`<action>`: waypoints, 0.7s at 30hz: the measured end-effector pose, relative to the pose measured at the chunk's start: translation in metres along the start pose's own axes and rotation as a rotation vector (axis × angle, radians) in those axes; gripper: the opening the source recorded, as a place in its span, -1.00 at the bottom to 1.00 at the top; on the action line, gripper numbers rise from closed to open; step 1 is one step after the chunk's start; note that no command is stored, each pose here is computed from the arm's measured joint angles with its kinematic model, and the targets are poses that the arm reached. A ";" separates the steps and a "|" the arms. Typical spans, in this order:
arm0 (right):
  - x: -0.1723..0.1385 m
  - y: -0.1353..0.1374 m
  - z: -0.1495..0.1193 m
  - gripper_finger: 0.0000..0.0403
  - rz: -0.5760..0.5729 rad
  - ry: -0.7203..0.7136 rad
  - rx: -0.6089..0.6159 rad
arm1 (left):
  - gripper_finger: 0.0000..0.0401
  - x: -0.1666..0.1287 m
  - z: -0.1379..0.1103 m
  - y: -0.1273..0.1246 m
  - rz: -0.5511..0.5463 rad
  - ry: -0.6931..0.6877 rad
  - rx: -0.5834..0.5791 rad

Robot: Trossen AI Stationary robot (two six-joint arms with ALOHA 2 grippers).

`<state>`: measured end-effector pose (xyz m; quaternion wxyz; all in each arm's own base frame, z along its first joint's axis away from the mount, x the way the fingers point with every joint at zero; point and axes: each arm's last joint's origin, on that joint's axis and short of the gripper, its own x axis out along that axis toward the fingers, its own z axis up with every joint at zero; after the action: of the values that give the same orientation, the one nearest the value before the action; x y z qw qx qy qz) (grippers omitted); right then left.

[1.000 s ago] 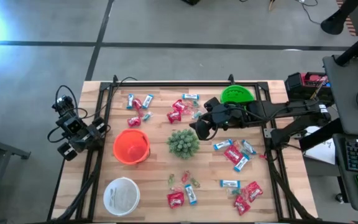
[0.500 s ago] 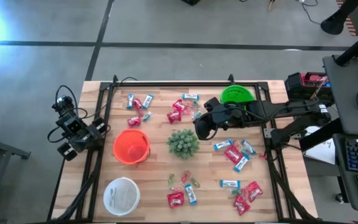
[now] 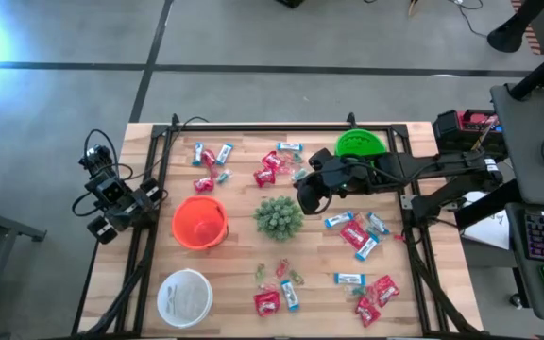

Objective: Sort candy
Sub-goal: Put the red candy into the green bucket

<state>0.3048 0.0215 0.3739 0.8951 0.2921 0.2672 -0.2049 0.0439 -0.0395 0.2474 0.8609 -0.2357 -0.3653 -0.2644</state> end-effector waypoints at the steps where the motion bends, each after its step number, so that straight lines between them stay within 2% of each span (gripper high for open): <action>1: 0.000 0.000 0.000 -0.66 0.000 0.000 0.000 | -0.31 0.000 0.000 0.000 0.000 0.000 0.000; 6: 0.000 -0.002 0.002 -0.51 -0.042 -0.042 -0.001 | -0.31 0.000 0.000 0.000 0.000 0.000 0.000; 15: 0.002 -0.001 0.002 -0.48 -0.043 -0.044 -0.021 | -0.31 0.000 0.000 0.000 0.000 0.001 0.000; 21: 0.005 -0.001 0.001 -0.48 -0.053 -0.035 -0.170 | -0.31 0.000 0.000 0.000 0.000 0.001 0.000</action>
<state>0.3083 0.0189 0.3712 0.9155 0.2040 0.2756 -0.2102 0.0440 -0.0396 0.2473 0.8610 -0.2354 -0.3650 -0.2645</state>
